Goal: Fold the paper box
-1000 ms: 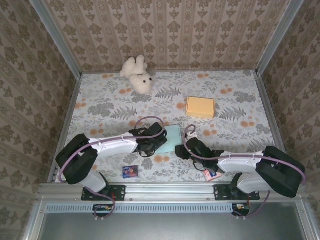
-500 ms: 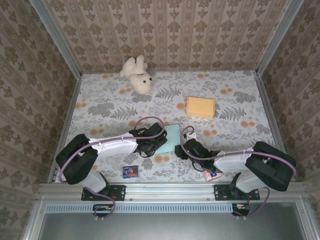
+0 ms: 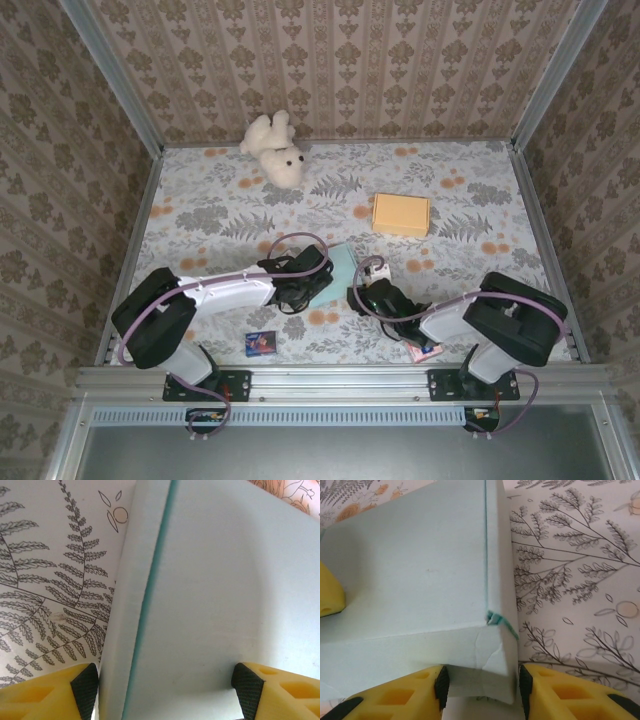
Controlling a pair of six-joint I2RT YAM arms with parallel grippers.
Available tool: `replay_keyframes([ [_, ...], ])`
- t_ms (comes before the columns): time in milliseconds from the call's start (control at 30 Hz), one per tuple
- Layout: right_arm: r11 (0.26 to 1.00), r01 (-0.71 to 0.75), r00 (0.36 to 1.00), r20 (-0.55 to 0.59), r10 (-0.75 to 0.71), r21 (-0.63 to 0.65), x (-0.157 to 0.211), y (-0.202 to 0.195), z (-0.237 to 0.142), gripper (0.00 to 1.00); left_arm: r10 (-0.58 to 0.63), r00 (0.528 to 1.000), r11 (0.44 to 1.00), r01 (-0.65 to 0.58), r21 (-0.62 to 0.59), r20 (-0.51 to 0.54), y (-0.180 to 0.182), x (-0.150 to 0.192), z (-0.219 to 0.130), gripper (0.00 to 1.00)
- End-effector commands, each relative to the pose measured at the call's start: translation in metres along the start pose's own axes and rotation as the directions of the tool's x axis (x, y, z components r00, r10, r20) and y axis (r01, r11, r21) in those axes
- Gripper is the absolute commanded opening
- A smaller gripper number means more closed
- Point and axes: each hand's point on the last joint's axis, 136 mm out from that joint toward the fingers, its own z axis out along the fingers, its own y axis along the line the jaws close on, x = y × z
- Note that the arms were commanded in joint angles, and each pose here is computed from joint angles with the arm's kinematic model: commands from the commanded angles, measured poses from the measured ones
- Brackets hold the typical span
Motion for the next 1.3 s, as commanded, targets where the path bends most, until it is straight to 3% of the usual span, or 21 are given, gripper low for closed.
replay_keyframes([
  [0, 0.997, 0.08, 0.997, -0.013, -0.08, -0.001, 0.014, -0.004, 0.009, 0.45, 0.038, 0.999, 0.96, -0.043, -0.278, -0.021, 0.077, 0.005, 0.015, 0.75],
  [233, 0.986, 0.167, 0.986, 0.013, -0.168, 0.018, 0.02, -0.007, 0.026, 0.5, 0.049, 0.998, 0.961, -0.057, -0.272, -0.036, 0.072, 0.007, 0.019, 0.74],
  [733, 0.932, 0.346, 0.937, -0.086, -0.338, 0.105, 0.037, -0.021, 0.051, 0.54, 0.086, 0.993, 0.972, -0.101, -0.211, -0.081, 0.048, 0.013, 0.021, 0.72],
  [833, 0.948, 0.309, 0.947, -0.117, -0.299, 0.079, 0.035, -0.018, 0.053, 0.54, 0.082, 0.993, 0.978, -0.096, -0.185, -0.082, 0.041, 0.012, 0.015, 0.72],
  [1000, 0.993, 0.118, 0.977, -0.179, -0.116, 0.002, 0.028, -0.016, 0.05, 0.53, 0.091, 0.995, 0.985, -0.097, -0.142, -0.05, 0.026, 0.002, -0.002, 0.75],
  [1267, 0.992, -0.113, 0.957, -0.274, 0.095, -0.052, 0.016, -0.013, 0.035, 0.52, 0.15, 0.986, 0.988, -0.148, -0.039, 0.069, 0.002, -0.028, -0.038, 0.78],
])
